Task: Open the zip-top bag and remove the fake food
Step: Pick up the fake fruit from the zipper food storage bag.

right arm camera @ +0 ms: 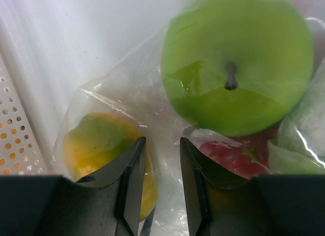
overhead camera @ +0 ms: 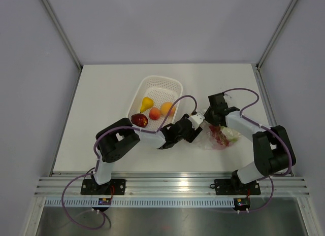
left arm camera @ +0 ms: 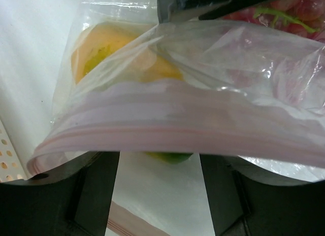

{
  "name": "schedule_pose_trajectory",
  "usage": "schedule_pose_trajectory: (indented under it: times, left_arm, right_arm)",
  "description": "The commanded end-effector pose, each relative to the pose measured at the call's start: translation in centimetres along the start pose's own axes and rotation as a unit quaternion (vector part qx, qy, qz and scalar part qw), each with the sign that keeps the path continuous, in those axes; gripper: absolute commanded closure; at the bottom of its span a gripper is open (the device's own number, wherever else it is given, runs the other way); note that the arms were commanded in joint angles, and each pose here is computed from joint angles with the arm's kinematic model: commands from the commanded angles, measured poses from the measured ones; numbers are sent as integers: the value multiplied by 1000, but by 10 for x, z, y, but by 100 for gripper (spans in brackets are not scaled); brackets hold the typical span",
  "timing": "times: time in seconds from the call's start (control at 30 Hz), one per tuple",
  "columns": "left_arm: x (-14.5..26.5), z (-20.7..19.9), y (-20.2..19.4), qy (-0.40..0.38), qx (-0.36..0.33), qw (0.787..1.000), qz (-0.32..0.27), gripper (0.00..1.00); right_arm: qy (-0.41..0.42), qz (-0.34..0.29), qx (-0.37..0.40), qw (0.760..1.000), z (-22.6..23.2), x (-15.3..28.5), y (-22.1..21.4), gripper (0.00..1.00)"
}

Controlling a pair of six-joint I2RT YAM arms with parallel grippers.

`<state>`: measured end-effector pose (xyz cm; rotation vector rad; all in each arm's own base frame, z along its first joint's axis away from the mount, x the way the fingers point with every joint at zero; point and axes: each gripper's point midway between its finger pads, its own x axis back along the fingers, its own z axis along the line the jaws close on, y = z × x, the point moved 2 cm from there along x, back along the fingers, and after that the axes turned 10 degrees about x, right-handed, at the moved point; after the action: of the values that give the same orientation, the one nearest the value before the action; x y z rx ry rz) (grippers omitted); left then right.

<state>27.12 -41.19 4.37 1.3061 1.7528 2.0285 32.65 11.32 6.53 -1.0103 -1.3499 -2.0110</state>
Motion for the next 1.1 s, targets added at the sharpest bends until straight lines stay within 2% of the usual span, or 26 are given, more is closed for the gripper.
schedule_pose_trajectory:
  times: [0.0,0.27,0.47,0.67,0.93,1.07]
  left_arm:
    - [-2,-1,29,5,24,999,-45,34]
    - [8,0,35,8,54,997,-55,35]
    - [14,-3,40,3,79,995,-61,34]
    - [19,-3,43,-1,92,993,-69,34]
    - [19,-7,44,-7,117,991,-70,33]
    - [18,-3,43,7,127,989,-71,32]
  right_arm:
    - [-13,-54,-8,998,-1,20,24,58]
    - [23,-107,3,994,11,50,53,54]
    - [41,-88,37,995,28,41,60,52]
    - [101,-76,47,991,59,27,66,50]
    - [164,-30,50,985,83,7,50,50]
    - [174,-28,55,983,86,4,49,50]
